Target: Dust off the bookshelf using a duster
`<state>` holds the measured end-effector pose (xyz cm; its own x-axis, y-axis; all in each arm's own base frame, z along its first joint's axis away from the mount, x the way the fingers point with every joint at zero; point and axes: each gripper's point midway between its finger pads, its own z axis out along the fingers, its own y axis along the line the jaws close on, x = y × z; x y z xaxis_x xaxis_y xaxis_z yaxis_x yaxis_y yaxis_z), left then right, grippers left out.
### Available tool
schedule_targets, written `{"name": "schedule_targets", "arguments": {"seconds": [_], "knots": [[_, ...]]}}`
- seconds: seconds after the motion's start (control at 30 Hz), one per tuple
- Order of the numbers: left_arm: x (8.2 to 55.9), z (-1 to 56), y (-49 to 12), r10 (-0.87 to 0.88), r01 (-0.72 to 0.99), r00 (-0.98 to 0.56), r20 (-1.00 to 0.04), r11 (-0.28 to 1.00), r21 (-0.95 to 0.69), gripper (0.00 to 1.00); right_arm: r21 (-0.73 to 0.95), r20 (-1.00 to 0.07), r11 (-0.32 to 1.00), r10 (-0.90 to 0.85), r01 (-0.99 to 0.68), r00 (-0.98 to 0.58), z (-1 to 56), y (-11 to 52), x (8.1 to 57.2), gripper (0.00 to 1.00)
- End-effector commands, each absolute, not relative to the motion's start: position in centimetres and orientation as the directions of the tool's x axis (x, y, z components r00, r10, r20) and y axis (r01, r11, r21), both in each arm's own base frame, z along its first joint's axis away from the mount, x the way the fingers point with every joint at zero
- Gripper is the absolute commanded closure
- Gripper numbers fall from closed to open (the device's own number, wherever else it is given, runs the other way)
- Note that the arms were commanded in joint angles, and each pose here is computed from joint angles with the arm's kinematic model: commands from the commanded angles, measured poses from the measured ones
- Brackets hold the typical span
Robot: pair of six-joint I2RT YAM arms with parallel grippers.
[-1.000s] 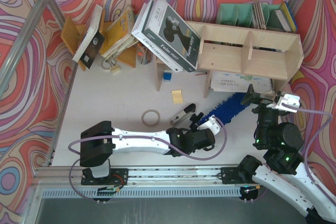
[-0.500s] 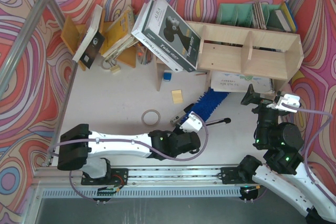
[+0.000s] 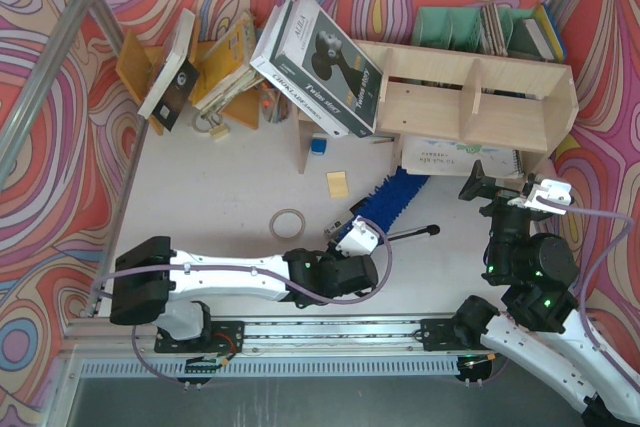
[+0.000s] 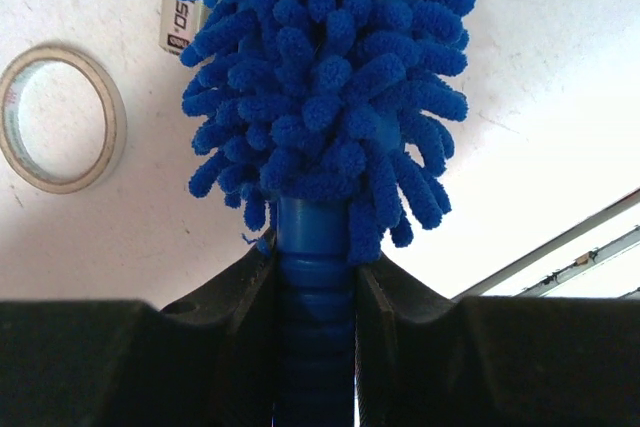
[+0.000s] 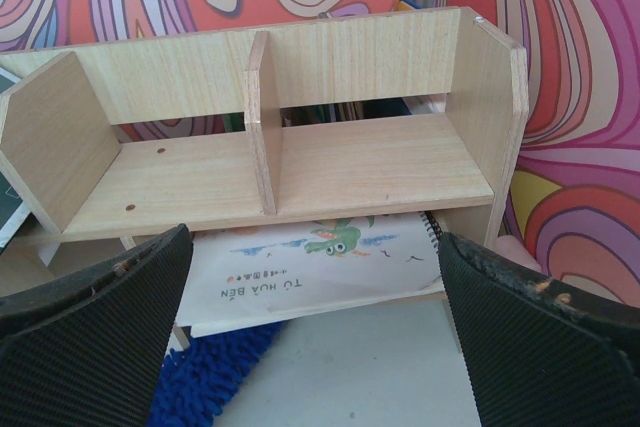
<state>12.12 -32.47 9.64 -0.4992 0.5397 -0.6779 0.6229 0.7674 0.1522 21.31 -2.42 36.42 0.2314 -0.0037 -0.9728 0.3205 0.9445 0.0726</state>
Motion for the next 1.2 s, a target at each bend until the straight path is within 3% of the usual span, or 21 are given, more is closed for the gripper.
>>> {"name": "schedule_targets", "arguments": {"seconds": [0.0, 0.17, 0.37, 0.57, 1.0, 1.17], "knots": [[11.8, 8.3, -31.9, 0.563, 0.611, -0.540, -0.625, 0.773, 0.170, 1.00, 0.077, -0.971, 0.940, -0.005, 0.331, 0.240, 36.7, -2.7, 21.2, 0.01], [12.0, 8.5, -32.0, 0.573, 0.613, -0.531, -0.624, 0.769, 0.184, 1.00, 0.079, -0.971, 0.940, -0.003, 0.332, 0.241, 36.7, -2.7, 21.2, 0.01], [13.8, 12.5, -31.6, 0.498, 0.562, -0.464, -0.732, 0.805, 0.192, 1.00, 0.075, -0.972, 0.940, -0.006, 0.332, 0.237, 36.6, -2.6, 21.3, 0.01], [14.2, 15.1, -31.8, 0.381, 0.548, -0.440, -0.813, 0.831, 0.093, 1.00, 0.077, -0.971, 0.940, -0.005, 0.332, 0.238, 36.7, -2.7, 21.2, 0.01], [12.2, 8.7, -32.8, 0.579, 0.622, -0.517, -0.630, 0.760, 0.187, 1.00, 0.077, -0.971, 0.940, -0.004, 0.332, 0.237, 36.7, -2.7, 21.2, 0.01], [12.4, 9.3, -33.3, 0.593, 0.638, -0.492, -0.637, 0.744, 0.199, 1.00, 0.081, -0.971, 0.939, -0.002, 0.334, 0.240, 36.7, -2.8, 21.1, 0.01]]}}
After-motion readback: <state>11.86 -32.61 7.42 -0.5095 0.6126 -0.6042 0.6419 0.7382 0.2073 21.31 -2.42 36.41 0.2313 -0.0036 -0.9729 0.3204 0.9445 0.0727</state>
